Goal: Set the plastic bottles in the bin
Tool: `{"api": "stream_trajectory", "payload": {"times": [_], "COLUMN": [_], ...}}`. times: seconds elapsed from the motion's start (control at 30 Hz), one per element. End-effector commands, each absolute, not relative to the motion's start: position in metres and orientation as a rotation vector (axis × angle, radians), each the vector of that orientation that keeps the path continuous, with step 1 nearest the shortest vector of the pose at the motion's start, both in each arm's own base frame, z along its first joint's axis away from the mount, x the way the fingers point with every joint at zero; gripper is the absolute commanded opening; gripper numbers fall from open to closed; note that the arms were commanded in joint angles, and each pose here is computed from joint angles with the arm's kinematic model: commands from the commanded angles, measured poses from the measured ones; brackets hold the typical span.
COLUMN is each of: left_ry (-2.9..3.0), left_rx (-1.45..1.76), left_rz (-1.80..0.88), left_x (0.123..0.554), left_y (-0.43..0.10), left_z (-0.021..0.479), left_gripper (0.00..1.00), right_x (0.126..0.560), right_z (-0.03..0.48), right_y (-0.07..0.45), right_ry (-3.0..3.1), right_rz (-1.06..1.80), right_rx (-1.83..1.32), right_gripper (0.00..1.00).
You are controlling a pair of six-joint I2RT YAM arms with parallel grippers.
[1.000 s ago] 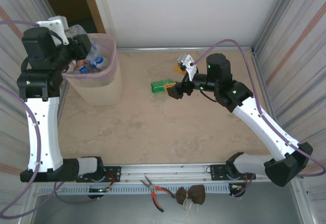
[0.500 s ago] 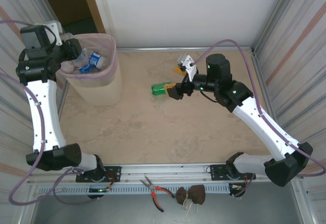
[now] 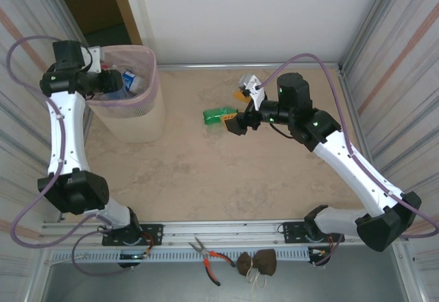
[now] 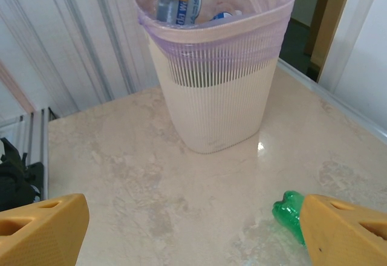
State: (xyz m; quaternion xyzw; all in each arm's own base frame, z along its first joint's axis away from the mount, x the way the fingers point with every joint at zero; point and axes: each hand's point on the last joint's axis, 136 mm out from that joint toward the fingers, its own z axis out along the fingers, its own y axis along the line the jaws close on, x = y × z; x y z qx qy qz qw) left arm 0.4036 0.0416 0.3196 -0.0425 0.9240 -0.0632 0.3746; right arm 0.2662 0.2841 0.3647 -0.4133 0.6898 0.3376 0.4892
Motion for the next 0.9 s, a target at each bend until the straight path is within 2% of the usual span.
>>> {"api": "stream_trajectory", "payload": {"times": [0.0, 0.2, 0.37, 0.7, 0.87], "left_ry": [2.453, 2.531, 2.528, 2.355, 2.268], "left_rx": [-0.076, -0.074, -0.068, -0.053, -0.037], "left_rz": [-0.2, -0.228, -0.216, -0.176, -0.147], "left_x": [0.395, 0.393, 0.384, 0.355, 0.356], "left_y": [0.037, 0.035, 0.03, 0.022, 0.024], "left_z": [0.297, 0.27, 0.269, 0.326, 0.361], "left_gripper": [0.52, 0.56, 0.59, 0.8, 0.85], "right_x": [0.261, 0.261, 0.261, 0.261, 0.261], "right_z": [0.366, 0.366, 0.366, 0.368, 0.37], "right_y": [0.285, 0.285, 0.285, 0.286, 0.286], "right_ry": [1.665, 1.664, 1.666, 1.657, 1.652], "right_rz": [0.818, 0.818, 0.814, 0.819, 0.82], "right_rx": [-1.017, -1.018, -1.017, -1.016, -1.018], "right_gripper": [0.89, 0.89, 0.89, 0.89, 0.89]}}
